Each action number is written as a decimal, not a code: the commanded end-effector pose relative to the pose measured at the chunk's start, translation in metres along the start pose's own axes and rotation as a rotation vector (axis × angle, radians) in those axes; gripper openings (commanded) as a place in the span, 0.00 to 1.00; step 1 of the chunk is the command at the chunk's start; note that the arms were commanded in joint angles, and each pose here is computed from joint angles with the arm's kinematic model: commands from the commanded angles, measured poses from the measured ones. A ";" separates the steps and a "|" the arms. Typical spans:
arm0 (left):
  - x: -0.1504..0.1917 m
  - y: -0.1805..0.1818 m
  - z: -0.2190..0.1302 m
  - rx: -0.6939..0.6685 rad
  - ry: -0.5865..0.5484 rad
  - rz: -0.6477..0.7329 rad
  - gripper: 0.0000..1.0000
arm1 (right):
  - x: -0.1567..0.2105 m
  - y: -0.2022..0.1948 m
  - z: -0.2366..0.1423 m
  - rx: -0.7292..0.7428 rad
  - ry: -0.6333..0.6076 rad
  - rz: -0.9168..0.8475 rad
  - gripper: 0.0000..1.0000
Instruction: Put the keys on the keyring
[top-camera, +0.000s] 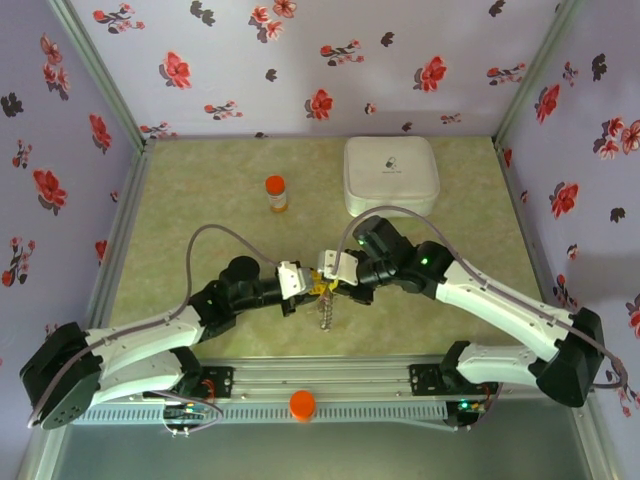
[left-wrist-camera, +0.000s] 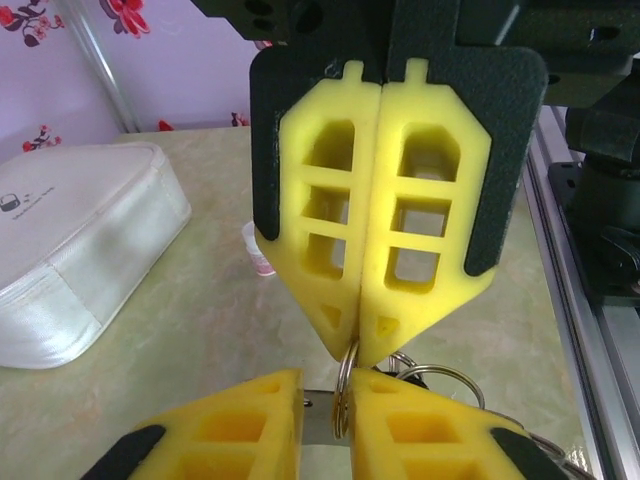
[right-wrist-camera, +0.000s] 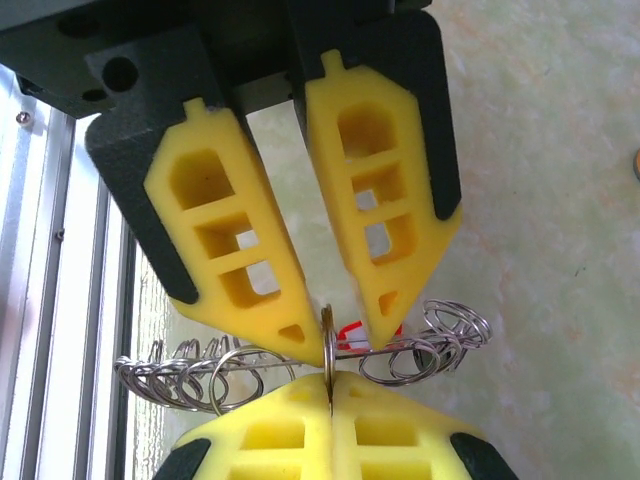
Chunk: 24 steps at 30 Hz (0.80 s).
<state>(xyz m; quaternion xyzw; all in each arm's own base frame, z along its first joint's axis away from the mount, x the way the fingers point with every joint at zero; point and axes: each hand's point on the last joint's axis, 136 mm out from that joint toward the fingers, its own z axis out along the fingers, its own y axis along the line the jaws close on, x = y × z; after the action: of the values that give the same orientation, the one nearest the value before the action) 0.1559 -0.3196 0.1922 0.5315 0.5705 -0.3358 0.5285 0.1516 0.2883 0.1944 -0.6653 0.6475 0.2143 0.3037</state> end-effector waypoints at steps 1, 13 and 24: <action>-0.012 -0.001 0.003 0.020 -0.019 0.027 0.12 | -0.018 -0.001 -0.008 0.008 -0.036 -0.048 0.00; -0.028 -0.004 -0.010 -0.001 -0.165 0.027 0.00 | -0.001 -0.004 -0.018 0.065 -0.174 0.105 0.29; -0.039 -0.004 -0.014 -0.011 -0.265 0.027 0.00 | 0.000 -0.003 -0.029 0.102 -0.244 0.129 0.30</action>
<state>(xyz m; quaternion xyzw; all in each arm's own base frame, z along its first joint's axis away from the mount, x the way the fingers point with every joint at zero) 0.1474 -0.3149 0.2012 0.5052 0.5338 -0.3691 0.5689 0.1530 0.2694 0.2004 -0.5928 0.6667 0.2609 0.3688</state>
